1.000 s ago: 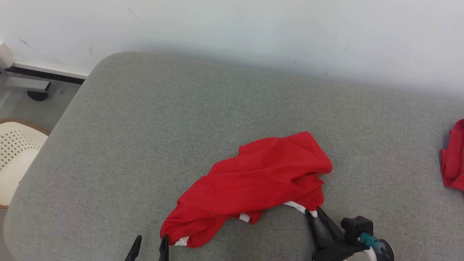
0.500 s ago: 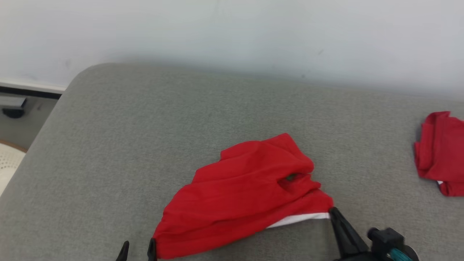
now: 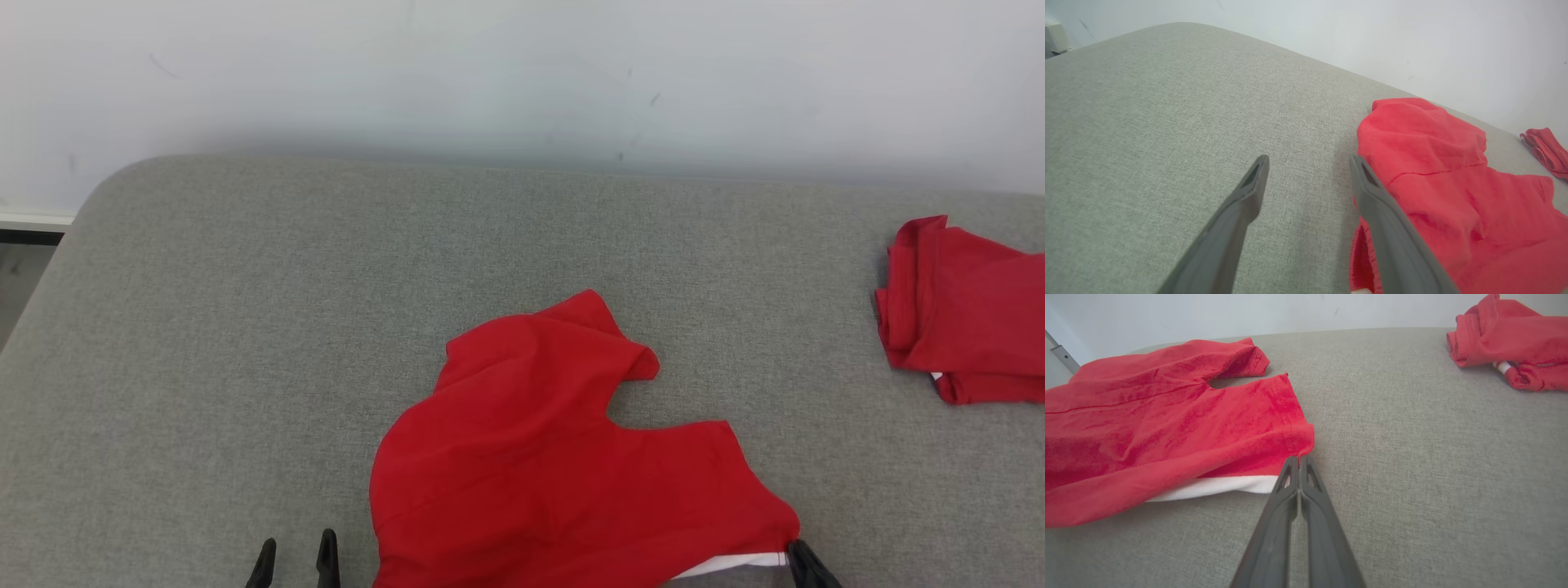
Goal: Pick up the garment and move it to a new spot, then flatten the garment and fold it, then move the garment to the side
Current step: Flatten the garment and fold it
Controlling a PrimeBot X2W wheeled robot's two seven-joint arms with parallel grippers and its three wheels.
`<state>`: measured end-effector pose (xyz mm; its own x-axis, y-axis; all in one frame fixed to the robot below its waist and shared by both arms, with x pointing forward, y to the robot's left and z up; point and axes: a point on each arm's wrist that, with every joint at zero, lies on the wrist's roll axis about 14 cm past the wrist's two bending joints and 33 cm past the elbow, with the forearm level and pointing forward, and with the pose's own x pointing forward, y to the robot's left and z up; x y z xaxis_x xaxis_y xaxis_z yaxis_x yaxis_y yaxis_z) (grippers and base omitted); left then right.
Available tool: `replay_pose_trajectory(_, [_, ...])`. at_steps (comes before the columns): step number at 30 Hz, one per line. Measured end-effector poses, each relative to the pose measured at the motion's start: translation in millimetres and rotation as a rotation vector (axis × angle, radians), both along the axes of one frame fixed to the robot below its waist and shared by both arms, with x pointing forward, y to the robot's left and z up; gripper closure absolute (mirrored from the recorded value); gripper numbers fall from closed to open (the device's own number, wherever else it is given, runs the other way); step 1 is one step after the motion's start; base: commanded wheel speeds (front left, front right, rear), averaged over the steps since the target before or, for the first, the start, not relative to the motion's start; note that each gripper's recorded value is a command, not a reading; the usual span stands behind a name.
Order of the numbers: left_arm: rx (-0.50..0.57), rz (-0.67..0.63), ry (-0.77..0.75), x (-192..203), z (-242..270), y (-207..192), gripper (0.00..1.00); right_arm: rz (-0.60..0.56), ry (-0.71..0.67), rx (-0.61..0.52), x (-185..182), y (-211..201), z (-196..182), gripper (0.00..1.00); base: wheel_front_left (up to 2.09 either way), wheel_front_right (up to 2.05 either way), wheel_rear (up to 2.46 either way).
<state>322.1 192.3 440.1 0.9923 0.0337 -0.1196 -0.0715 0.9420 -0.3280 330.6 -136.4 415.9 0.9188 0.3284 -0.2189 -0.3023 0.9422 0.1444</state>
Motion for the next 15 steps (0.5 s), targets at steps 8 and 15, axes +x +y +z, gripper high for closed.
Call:
replay_pose_trajectory(8, [-0.013, -0.030, -0.011, -1.8, 3.2, -11.8, 0.00, -0.034, 0.006, 0.010, 7.3, -2.8, -2.7, 0.00, 0.00, 0.00, 0.00])
replay_pose_trajectory(15, [-0.027, -0.171, 0.043, -16.6, -11.8, -53.7, 0.00, -0.058, -0.109, 0.052, 23.1, 3.6, 31.7, 0.00, 0.00, 0.00, 0.00])
